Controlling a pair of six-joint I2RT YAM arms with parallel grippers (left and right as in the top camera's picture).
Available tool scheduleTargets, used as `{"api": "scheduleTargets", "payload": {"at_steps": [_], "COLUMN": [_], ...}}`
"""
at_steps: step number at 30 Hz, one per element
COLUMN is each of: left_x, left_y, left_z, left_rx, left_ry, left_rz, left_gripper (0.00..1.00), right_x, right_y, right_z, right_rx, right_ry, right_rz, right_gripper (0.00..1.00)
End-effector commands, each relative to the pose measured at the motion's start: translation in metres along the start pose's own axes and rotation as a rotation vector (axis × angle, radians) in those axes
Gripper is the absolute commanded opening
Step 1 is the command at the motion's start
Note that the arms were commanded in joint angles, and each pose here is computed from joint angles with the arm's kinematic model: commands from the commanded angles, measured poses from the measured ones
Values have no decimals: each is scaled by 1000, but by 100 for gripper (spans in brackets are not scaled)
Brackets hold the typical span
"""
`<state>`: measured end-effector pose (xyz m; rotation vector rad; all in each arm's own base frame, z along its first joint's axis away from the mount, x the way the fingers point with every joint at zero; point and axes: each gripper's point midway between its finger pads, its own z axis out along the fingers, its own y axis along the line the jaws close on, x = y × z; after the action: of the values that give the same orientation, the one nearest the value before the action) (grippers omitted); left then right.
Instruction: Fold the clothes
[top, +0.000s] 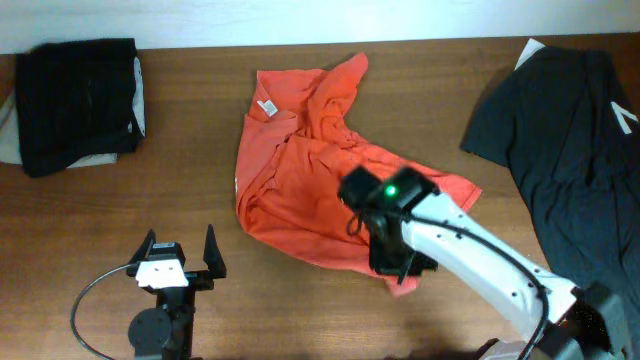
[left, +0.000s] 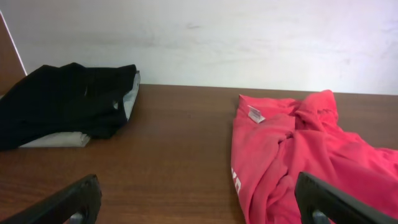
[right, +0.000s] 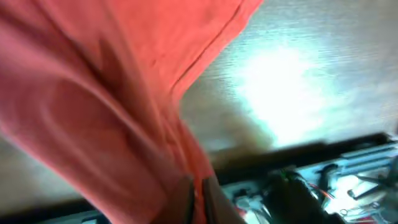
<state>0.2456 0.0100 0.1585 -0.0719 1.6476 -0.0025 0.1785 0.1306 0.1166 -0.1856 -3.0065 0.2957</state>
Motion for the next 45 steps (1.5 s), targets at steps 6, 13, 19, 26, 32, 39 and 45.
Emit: {"api": "scheduleTargets", "payload": {"at_steps": [6,13,19,26,32,39,45], "left_x": [2,-43,-113,-31,99,128,121], "left_y": [-1,-82,-95,-134,-130,-116,-88], "left_z": [0,-24,-8,113,172,183,180], "left_rx": [4,496,546,422,251,164,-12], "left_ry": [2,-149,35,983,1187,1211,1213], "left_rz": [13,-58,65,355,390,434,546], "left_gripper": [99,99,99,99,99,58,56], "right_x": [-16,-55,-88,-97,-96,-95,-95], "right_y": [-34,-25,-84,-87,-87,-87,-87], "right_z": [19,18,26,33,33,34,34], "right_rx": [-25,-150,-173,-174,-171,-169,-169], "right_ry": [-8,-100,-88,-89,-86,-84,-84], "right_rz": [223,252,526,531,465,464,464], "right_gripper": [72,99,99,99,99,99,99]}}
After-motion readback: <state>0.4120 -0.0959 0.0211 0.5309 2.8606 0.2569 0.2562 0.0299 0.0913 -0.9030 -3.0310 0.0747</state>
